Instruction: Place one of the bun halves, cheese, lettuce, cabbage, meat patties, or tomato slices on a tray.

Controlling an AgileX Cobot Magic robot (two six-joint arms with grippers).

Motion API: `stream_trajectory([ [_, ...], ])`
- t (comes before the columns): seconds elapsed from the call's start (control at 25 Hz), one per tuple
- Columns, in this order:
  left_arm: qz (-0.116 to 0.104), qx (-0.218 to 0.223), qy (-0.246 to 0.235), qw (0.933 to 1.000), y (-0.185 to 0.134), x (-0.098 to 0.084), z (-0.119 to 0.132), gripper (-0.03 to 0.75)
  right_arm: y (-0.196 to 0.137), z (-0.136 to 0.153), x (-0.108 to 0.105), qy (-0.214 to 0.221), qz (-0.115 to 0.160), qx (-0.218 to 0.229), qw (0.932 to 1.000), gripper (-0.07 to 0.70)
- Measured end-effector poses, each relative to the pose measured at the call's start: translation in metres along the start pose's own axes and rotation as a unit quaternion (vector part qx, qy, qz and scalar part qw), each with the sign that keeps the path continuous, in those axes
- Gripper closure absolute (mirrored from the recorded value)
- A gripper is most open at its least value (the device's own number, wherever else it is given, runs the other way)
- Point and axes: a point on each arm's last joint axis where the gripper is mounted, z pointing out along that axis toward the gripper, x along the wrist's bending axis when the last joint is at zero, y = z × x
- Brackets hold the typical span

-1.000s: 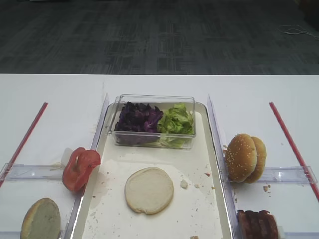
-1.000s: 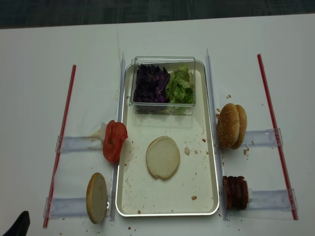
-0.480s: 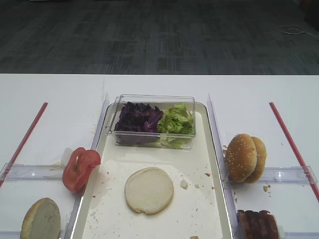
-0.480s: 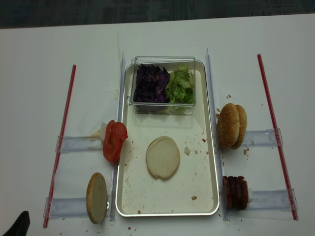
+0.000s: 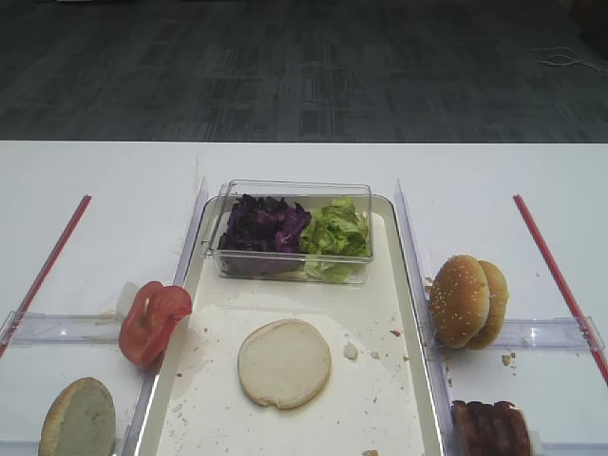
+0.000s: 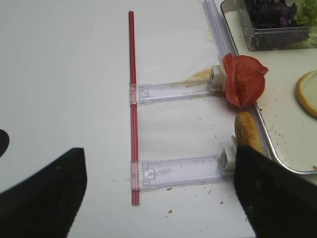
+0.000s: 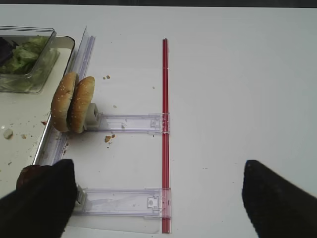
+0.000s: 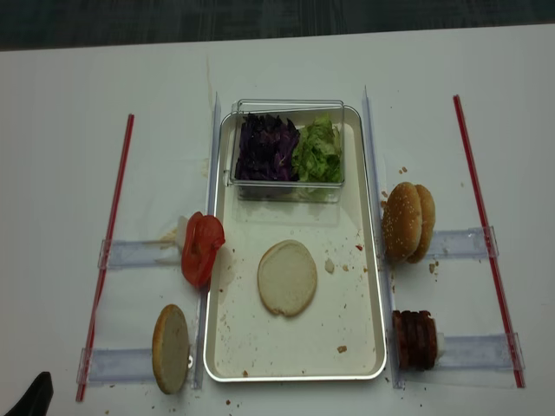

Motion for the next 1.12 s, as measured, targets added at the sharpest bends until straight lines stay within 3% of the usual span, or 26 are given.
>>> stream_trajectory([
  [1.12,0.000,0.000,0.000,1.0000,0.0000,0.0000,0.0000,0.121,0.0000,0.0000,0.0000,0.000,0.000,0.000,1.0000,-0.067],
])
